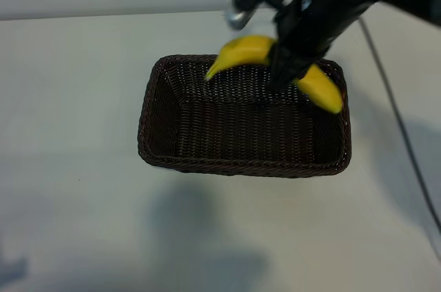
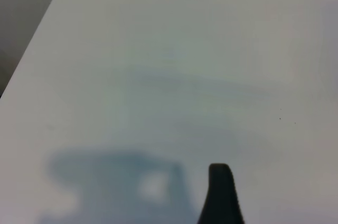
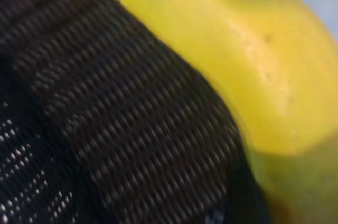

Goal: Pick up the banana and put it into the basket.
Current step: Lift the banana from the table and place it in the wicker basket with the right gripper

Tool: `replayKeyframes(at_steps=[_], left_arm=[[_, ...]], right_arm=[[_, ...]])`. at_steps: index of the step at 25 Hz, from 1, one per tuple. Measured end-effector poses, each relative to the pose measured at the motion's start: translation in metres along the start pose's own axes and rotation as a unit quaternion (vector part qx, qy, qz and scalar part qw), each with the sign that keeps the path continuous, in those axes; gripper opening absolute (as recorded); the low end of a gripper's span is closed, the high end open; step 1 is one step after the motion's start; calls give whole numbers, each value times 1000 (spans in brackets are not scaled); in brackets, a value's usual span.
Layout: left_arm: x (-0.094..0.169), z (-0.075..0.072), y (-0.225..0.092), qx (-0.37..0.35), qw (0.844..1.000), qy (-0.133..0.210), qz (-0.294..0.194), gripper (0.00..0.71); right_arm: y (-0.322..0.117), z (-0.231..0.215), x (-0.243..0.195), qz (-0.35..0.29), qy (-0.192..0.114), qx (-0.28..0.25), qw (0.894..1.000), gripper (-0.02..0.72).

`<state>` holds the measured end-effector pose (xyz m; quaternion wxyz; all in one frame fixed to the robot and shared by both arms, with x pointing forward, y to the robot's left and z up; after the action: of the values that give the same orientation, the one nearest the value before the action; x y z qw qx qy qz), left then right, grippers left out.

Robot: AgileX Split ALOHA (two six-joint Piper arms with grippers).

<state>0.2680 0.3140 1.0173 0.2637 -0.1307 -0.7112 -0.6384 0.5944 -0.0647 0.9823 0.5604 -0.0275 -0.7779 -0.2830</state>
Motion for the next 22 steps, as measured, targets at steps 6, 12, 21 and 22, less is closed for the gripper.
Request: replayKeyframes(at_steps=[6, 12, 21, 22], left_arm=[[0, 0, 0, 0, 1000, 0, 0, 562], [0, 0, 0, 0, 1000, 0, 0, 562], [0, 0, 0, 0, 1000, 0, 0, 562], [0, 0, 0, 0, 1000, 0, 0, 562]], right_arm=[[5, 21, -40, 15, 20, 31, 999, 423], [-4, 25, -62, 40, 32, 32, 998, 423], [-2, 25, -54, 38, 29, 7, 999, 584], [-1, 24, -49, 37, 28, -2, 999, 618]])
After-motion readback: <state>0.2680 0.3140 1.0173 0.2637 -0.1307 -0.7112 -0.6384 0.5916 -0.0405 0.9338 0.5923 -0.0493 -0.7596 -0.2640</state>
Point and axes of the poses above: a point on each arm's last joint axis where the gripper is mounted, x pointing back along that axis away from the gripper, z along the wrist's bending axis when the last joint is at zero, y = z × x, the point moved 5 cm from there along -x, pointing out along that axis toward the gripper, and after that the axes turned 2 degrees about x, right-handed, at the moved point
